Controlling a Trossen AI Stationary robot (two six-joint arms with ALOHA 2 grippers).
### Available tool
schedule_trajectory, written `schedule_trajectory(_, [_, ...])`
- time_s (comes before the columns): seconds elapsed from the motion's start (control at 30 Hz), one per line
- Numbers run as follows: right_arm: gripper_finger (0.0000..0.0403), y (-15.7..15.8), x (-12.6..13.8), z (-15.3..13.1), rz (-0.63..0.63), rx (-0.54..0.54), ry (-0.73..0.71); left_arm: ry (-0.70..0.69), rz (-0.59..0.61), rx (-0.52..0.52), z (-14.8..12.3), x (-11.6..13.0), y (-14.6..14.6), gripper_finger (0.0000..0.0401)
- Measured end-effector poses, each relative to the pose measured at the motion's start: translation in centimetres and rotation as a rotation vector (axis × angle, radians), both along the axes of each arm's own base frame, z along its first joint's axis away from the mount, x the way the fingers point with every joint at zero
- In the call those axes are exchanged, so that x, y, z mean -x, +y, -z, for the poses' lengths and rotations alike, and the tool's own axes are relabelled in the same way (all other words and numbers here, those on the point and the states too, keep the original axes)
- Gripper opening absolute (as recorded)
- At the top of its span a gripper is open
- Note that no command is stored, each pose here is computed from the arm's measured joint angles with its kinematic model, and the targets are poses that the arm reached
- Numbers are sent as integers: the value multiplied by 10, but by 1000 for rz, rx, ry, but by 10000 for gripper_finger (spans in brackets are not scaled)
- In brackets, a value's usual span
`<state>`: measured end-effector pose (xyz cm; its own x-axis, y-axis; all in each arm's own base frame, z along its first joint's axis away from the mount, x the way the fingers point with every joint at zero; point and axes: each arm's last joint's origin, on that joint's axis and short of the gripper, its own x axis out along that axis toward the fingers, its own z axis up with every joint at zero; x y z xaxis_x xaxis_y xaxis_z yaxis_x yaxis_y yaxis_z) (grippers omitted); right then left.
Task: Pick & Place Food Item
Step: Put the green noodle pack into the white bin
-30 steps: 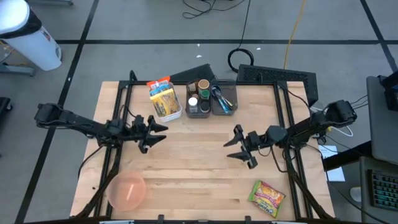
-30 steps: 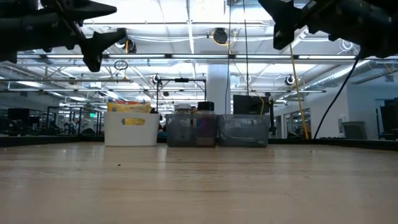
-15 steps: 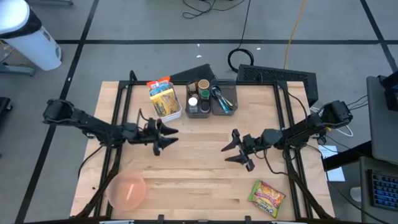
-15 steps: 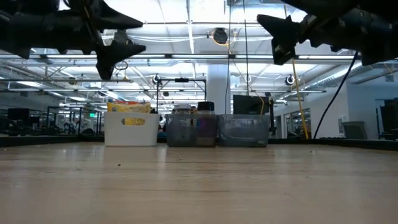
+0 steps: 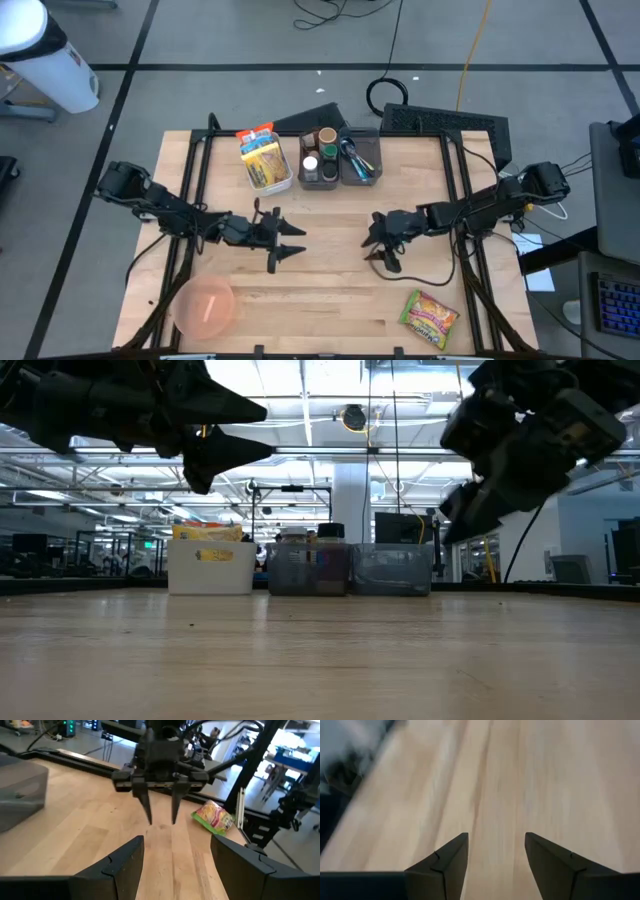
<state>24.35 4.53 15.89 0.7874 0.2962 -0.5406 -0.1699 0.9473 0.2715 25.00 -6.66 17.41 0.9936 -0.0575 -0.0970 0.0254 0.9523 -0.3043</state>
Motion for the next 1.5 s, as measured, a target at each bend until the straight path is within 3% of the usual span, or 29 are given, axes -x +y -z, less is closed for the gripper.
schedule_trajectory(0.17, [186, 0, 6, 0, -47, -52, 303, -15, 29, -58, -5, -11, -6, 239])
schedule_trajectory(0.4, [185, 5, 19, -5, -84, -377, 549, -45, 111, -93, -12, -18, -3, 239])
schedule_trajectory(0.47, [183, 6, 22, -7, -77, -420, 577, -44, 131, -88, -12, -19, 1, 239])
schedule_trajectory(0.67, [180, 5, 38, -11, -11, -444, 709, -24, 151, -41, -10, -21, 9, 239])
schedule_trajectory(0.9, [176, 10, 54, -11, 78, -481, 874, -18, 160, -134, -9, -21, 11, 239])
schedule_trajectory(1.2, [176, 41, 60, -13, 68, -528, 941, -20, 153, -148, -9, -23, 20, 239])
schedule_trajectory(1.5, [174, 46, 71, 10, 137, -443, 953, -26, 170, -115, -10, -22, 16, 239])
